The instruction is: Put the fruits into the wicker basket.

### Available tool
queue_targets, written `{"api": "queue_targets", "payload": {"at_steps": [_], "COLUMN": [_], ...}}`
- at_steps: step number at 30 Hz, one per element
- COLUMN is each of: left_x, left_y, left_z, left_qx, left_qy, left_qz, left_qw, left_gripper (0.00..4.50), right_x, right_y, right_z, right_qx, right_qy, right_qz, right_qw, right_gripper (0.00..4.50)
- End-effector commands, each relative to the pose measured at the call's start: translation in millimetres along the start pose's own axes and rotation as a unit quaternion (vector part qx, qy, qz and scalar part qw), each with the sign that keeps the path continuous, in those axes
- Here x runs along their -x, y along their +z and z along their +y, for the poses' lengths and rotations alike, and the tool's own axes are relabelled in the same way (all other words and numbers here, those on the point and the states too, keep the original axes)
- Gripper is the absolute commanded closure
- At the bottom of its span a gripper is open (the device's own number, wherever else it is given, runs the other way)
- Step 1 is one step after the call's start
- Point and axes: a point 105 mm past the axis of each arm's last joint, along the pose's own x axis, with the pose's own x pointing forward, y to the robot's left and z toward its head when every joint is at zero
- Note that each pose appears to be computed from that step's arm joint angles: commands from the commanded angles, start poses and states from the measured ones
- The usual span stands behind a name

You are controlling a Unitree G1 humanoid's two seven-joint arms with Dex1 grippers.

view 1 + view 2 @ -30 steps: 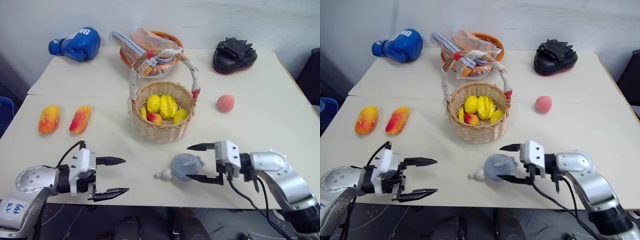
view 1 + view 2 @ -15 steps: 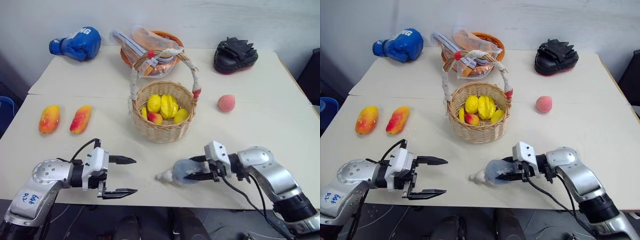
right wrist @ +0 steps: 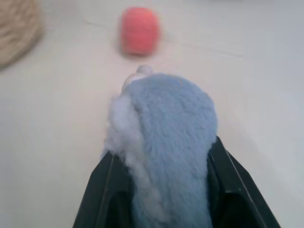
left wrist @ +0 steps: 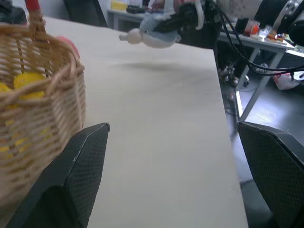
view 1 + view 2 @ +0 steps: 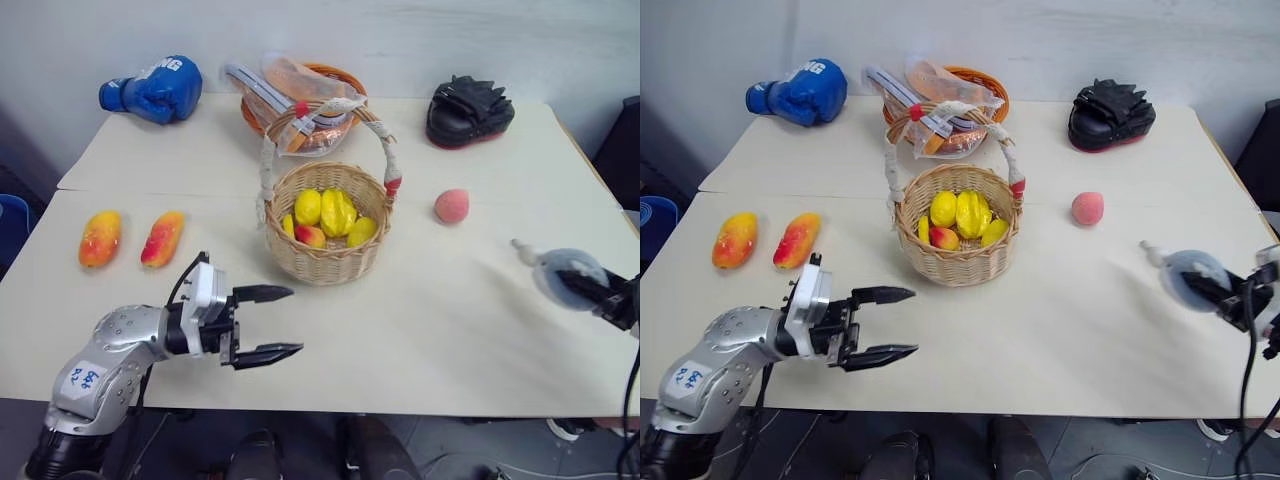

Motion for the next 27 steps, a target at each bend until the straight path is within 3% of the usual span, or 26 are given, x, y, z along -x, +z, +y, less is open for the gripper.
{"api": "queue_targets", "payload": {"at_steps": [1,3,6,12,15,19,22,24,27], "left_x": [-9,-11,-9,14,42,87,135,167,215], "left_y": [20,22,20,5,4,-4,-21,-32,-41], "left_z": [1,2,7,21,33,39,40,34,18], "left_qx": [-0.037,-0.048,-0.053,-0.046,-0.058,-0.059,-0.046,-0.036,-0.028], "left_qy": [-0.002,-0.001,0.015,0.071,0.134,0.223,0.328,0.392,0.488], "left_qz": [-0.033,-0.033,-0.030,0.009,0.030,0.048,0.060,0.070,0.080], "left_qw": [0.999,0.998,0.998,0.996,0.989,0.972,0.942,0.917,0.869], "left_gripper": [0.00,0.00,0.00,0.00,0.00,0.00,0.00,0.00,0.00], "right_x": [-4,-7,-6,26,35,26,10,6,6], "right_y": [-8,-10,-4,41,64,83,66,51,40], "right_z": [-27,-31,-34,-40,-23,47,114,157,203], "right_qx": [0.012,0.012,0.031,0.093,0.119,0.141,0.156,0.162,0.149], "right_qy": [-0.057,-0.063,-0.073,-0.107,-0.062,0.077,0.223,0.315,0.388], "right_qz": [0.011,0.010,-0.012,-0.109,-0.144,-0.202,-0.182,-0.187,-0.222], "right_qw": [0.998,0.998,0.997,0.984,0.980,0.966,0.945,0.917,0.882], "right_gripper": [3.11,3.11,2.08,0.03,0.03,0.03,0.03,0.03,0.03]}}
